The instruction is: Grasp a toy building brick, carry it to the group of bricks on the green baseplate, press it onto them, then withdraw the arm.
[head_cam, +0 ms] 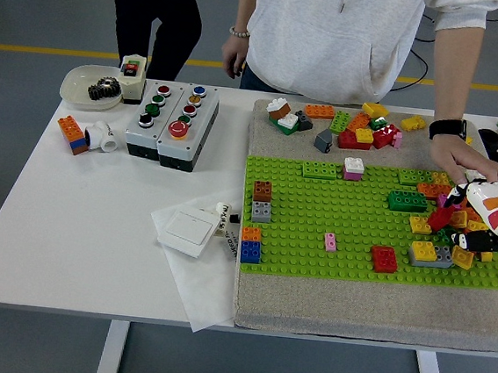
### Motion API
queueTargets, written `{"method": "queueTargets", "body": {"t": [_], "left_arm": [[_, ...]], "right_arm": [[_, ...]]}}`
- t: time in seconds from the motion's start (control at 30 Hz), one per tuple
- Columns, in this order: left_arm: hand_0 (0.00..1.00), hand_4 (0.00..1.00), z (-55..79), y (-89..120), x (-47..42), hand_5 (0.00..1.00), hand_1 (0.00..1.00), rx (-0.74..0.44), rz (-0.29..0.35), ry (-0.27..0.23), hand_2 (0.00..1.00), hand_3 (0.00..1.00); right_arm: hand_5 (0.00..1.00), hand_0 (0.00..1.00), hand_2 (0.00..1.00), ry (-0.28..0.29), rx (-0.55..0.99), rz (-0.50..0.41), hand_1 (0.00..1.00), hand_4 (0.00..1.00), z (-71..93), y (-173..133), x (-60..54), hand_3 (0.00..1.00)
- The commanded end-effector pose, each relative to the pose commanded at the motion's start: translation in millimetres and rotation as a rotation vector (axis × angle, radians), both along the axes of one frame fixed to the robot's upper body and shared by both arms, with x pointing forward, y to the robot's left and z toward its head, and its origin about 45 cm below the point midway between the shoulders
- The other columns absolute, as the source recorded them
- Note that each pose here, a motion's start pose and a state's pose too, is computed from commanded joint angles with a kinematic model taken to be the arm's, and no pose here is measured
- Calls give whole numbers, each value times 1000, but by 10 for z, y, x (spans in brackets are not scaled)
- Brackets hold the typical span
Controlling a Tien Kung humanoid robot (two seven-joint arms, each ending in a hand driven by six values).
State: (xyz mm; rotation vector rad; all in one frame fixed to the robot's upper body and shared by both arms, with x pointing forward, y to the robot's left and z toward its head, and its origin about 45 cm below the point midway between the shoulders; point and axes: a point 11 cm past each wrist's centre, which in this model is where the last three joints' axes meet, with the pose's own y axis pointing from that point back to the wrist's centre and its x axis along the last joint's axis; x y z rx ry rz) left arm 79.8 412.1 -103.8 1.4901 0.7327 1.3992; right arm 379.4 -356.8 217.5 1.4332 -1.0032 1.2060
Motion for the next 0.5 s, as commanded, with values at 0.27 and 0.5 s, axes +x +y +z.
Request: {"method": "queueTargets", "body": {"t": [0.27, 0.5], "left_arm": [[756, 617, 1, 8, -6, 640, 768, 1, 3, -1, 754, 590], [756, 617, 0, 13, -23, 640, 767, 2, 5, 3, 753, 590]], "right_arm": [[267, 582, 700, 19, -9, -13, 610, 958, 6, -17, 47, 675], [272, 580, 700, 28, -5, -27, 612, 957, 7, -73, 41, 673]]}}
